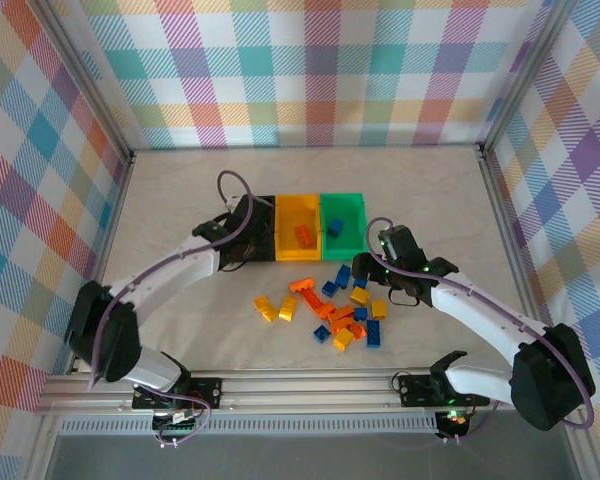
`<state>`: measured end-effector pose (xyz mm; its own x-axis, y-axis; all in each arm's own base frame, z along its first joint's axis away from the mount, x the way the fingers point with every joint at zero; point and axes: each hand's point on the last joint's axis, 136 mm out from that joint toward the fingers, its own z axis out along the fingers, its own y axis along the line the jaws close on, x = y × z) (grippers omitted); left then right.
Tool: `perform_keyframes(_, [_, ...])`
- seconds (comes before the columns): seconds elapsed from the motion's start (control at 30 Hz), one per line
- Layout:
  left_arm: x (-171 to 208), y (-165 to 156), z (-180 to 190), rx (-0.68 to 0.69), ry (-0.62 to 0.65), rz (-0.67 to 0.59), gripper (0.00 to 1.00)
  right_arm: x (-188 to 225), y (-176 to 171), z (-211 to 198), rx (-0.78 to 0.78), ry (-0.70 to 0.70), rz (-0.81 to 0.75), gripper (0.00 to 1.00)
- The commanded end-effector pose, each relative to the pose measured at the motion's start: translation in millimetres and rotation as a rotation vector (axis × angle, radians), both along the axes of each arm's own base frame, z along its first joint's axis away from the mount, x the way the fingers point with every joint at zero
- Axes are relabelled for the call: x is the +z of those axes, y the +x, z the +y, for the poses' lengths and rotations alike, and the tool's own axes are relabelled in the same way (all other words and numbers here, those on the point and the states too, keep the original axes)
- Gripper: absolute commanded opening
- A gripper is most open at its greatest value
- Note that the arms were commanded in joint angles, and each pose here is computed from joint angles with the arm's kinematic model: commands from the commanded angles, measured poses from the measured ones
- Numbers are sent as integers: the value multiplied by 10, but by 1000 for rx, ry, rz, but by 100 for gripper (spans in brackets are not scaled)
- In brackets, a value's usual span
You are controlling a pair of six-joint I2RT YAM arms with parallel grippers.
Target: Sort the legos into containers by color
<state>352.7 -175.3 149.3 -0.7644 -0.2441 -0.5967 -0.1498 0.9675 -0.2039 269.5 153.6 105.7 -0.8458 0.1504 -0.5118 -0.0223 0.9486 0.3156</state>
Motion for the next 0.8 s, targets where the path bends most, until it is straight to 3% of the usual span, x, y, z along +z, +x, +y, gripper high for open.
perform_keyframes(0.0, [-91,273,123,38,59,10,18,58,26,33,-1,22,2,82])
perform_keyframes(0.13, [-211,504,207,84,72,36,21,38,-17,30,9,23,16,83])
perform_keyframes(0.3, [-138,626,86,65,37,33,56,-19,-53,26,15,20,35,83])
perform_keyframes(0.4, [63,606,25,53,-26,-3,72,-71,-55,32,20,11,48,83])
perform_keyframes(0.67, [549,150,-325,-76,-212,-81,99,-400,18,76,16,-31,134,83])
perform_keyframes(0.77, [488,-126,-433,-121,-238,-72,100,-510,94,105,-8,-30,156,81])
